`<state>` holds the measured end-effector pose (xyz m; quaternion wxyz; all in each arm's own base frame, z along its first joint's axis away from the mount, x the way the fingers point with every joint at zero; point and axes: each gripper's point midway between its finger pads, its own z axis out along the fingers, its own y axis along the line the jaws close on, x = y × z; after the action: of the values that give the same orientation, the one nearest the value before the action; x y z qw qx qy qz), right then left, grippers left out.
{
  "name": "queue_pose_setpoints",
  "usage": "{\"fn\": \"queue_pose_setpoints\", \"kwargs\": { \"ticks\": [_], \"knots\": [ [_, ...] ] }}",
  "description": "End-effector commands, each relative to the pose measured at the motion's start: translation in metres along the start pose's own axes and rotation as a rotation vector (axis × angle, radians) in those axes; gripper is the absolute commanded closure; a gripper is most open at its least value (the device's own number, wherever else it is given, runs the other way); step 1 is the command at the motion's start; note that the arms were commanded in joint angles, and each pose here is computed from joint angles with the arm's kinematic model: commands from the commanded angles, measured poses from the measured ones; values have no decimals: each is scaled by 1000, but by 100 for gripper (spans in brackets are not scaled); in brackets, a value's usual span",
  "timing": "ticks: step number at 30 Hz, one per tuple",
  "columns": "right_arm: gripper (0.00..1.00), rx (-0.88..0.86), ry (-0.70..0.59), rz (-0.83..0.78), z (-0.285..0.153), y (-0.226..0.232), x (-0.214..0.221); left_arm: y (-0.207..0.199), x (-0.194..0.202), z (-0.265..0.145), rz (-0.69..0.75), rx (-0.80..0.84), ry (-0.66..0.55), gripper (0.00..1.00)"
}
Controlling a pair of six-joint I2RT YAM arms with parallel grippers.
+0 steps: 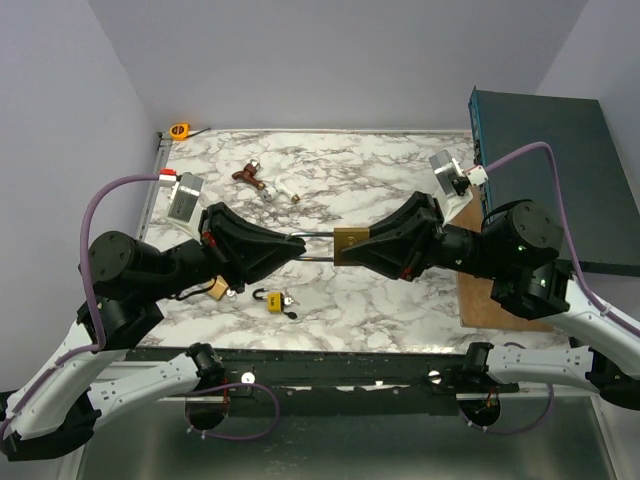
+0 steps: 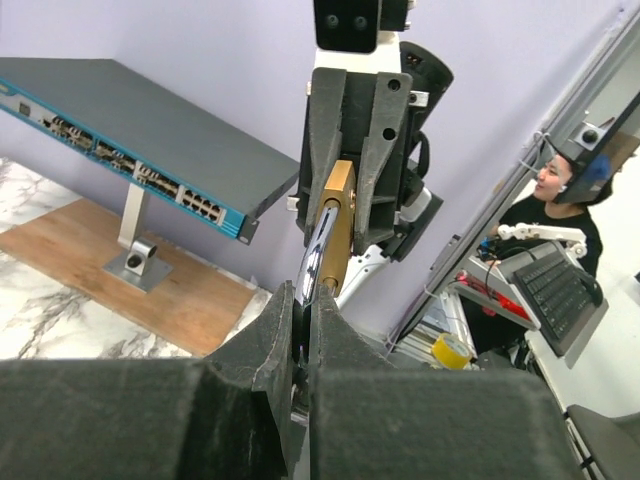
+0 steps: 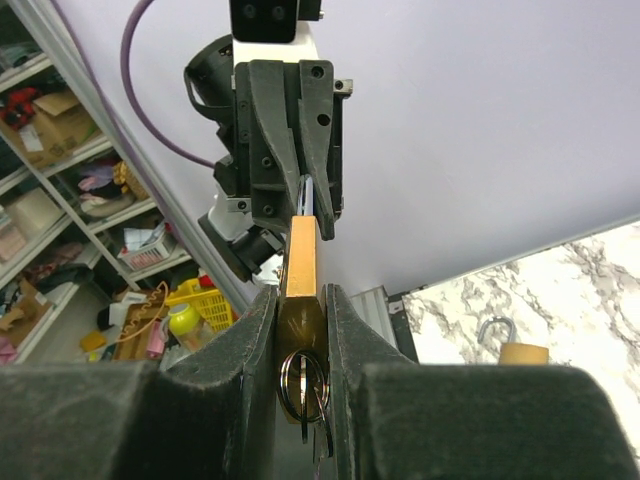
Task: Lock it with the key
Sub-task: Lock the lock.
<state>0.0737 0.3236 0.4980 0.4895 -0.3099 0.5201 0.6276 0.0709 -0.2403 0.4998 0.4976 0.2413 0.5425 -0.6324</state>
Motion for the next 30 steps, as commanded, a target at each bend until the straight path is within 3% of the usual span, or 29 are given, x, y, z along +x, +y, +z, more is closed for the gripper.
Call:
{"fn": "queue_pose_setpoints", "kwargs": {
  "ticks": [1,9,30],
  "knots": [
    [99,75,252,45,27,-36,90,44,80,12,-118,-106,260,100],
    [89,77,229,42,28,-35,84,31,70,3,-58,-48,207,100],
    [36,114,209,23,18,-36,73,7,28,-13,-5,-19,63,100]
  ]
}}
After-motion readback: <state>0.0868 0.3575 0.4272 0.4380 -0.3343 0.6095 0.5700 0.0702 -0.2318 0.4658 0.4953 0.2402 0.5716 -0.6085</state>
